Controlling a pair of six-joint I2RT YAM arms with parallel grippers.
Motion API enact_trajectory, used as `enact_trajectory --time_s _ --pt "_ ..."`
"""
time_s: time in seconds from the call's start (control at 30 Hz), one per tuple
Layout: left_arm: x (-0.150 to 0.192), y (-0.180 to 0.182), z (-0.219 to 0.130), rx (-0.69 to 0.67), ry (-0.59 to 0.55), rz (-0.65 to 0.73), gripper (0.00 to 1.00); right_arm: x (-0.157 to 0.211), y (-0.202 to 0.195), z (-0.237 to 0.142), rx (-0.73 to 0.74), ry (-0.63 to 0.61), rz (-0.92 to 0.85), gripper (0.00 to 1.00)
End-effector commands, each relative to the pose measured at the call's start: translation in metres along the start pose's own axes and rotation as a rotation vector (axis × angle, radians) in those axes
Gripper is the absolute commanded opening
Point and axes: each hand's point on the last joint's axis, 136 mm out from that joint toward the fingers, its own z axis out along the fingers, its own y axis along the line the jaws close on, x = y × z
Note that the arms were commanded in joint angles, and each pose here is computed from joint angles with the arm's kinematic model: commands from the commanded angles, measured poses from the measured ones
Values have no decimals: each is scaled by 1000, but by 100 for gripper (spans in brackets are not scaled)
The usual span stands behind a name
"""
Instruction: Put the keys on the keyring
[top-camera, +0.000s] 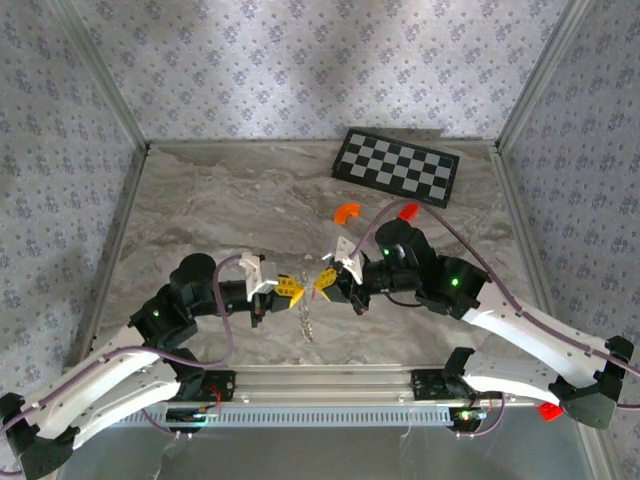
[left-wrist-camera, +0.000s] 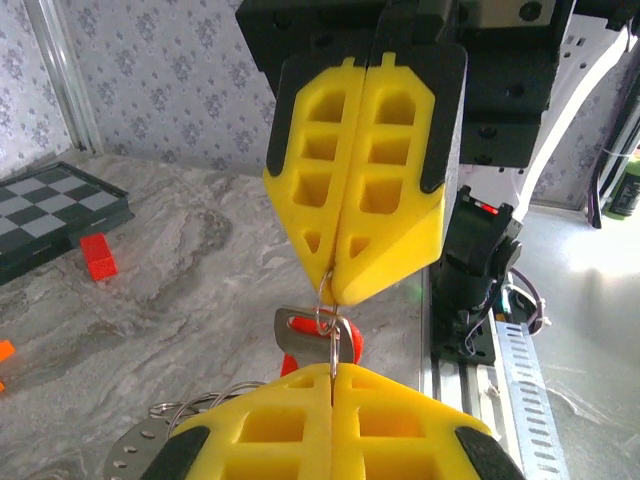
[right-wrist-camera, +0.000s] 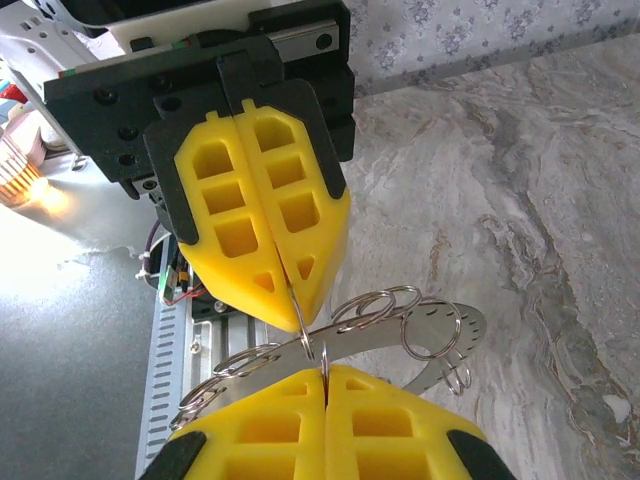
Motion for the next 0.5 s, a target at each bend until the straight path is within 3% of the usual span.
enact_trajectory --time_s 0.0,0.47 --pt "-25 -2 -5 -9 -94 38 0 -3 0 -1 9 -16 2 0" --pt "-30 1 -6 -28 -133 43 0 -3 5 -3 -46 -44 36 0"
